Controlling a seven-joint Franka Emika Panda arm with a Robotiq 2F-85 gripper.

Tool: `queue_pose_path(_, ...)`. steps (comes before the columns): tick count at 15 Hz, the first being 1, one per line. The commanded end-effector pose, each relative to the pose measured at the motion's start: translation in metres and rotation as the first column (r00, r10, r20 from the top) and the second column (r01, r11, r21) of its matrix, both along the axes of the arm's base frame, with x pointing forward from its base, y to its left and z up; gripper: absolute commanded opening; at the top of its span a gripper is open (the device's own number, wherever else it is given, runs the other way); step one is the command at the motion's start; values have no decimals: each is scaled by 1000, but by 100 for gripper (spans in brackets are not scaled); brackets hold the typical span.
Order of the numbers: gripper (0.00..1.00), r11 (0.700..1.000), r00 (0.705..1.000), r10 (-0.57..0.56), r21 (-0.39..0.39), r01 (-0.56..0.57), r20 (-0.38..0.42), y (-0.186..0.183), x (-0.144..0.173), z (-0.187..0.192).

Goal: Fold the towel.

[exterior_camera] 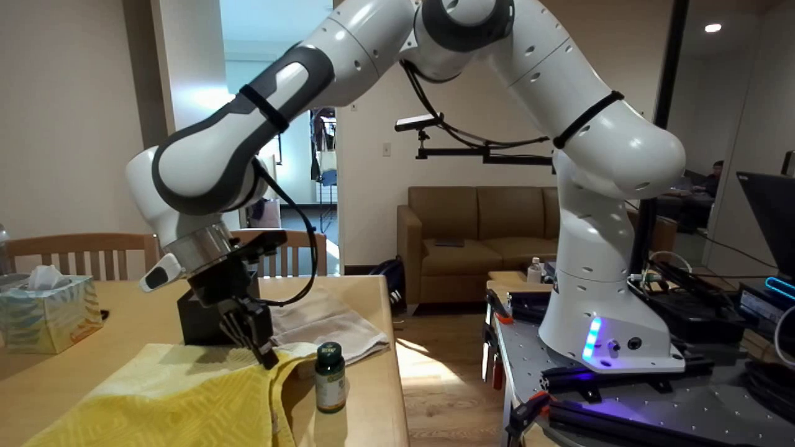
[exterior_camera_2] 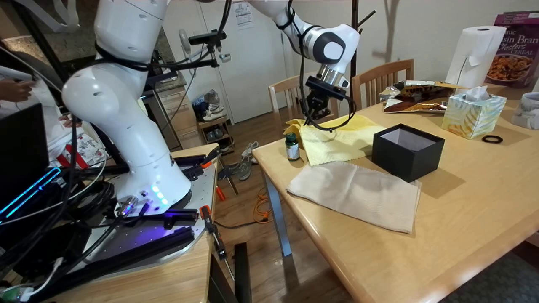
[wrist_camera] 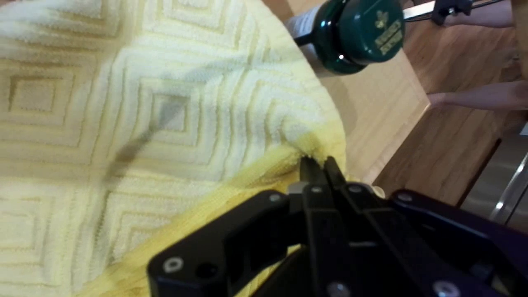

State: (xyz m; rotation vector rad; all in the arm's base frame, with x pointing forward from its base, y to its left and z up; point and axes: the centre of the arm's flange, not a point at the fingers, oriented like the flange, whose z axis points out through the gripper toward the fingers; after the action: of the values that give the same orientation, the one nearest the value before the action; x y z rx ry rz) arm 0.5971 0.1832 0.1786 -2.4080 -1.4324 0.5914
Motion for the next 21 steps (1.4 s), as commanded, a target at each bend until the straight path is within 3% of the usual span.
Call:
queue_pose_path(1, 1, 994, 990, -96, -53, 91, -99, -2, -1, 19)
queue_pose_path(9, 1, 985, 928, -144, -140, 101, -344, 9, 19, 44)
queue_pose_path(15, 1, 990, 864, -107, -136, 45, -492, 17, 40, 22)
queue_pose_path(18, 1, 989, 815, -109, -140, 35, -569, 18, 40, 12)
queue_pose_path(20, 1, 993, 819, -99, -110, 44, -565, 19, 42, 7)
queue_pose_path(21, 1, 995, 865, -85, -84, 50, -495, 20, 48, 4)
